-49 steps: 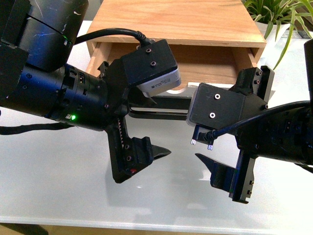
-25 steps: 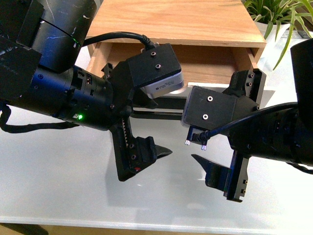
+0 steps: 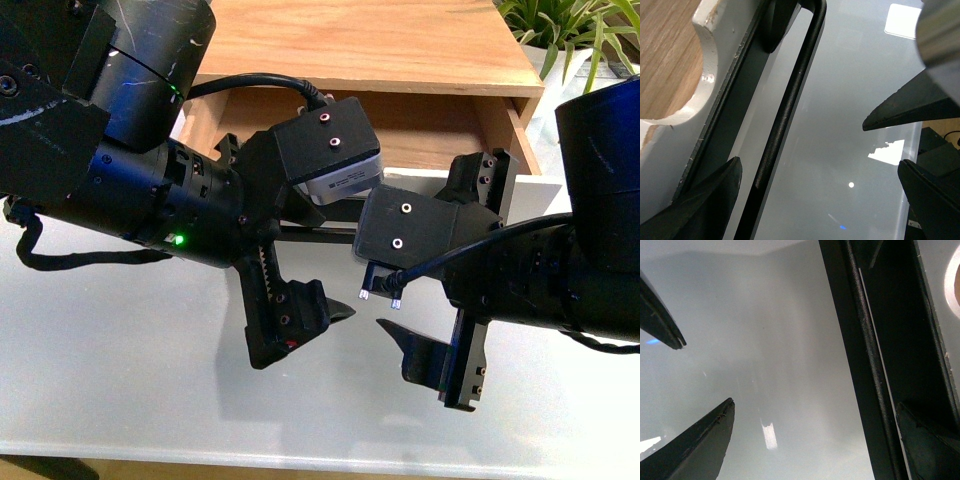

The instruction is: Close drawer sideways

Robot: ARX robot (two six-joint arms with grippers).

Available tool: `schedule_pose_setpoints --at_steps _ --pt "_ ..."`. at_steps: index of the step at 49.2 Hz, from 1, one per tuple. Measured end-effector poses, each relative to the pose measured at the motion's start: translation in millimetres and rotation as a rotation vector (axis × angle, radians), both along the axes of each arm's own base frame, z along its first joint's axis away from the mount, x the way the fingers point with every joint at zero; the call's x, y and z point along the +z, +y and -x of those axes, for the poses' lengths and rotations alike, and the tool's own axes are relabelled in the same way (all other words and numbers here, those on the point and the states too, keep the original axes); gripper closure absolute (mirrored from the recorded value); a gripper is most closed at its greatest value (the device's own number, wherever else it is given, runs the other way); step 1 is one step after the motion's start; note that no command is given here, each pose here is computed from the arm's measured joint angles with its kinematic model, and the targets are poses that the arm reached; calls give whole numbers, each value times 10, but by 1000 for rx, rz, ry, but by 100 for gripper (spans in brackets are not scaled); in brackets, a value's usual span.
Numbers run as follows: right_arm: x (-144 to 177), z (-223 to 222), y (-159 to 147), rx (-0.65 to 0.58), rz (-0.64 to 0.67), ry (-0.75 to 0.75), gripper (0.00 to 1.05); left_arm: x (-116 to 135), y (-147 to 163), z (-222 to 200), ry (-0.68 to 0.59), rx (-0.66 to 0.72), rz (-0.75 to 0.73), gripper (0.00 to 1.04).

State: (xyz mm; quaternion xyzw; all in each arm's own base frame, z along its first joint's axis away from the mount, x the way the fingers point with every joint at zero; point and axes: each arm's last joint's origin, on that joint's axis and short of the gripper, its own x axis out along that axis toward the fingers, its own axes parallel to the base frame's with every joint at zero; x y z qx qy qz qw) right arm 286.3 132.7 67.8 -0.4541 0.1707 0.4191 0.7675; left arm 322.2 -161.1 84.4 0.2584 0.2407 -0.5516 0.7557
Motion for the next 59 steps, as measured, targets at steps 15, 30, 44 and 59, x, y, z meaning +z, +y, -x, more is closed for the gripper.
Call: schedule_pose_setpoints --at_steps 15,30,44,59 --pt "-14 -51 16 9 -8 9 9 2 -30 -34 3 16 -10 9" --pt "41 -204 -48 -29 -14 -21 9 45 -103 -222 -30 30 -5 9" --pt "17 -279 -97 -33 -17 -21 9 42 -129 -293 -25 33 -12 9" --pt "-18 -407 -152 -18 -21 -13 9 27 -174 -406 -14 41 -28 9"
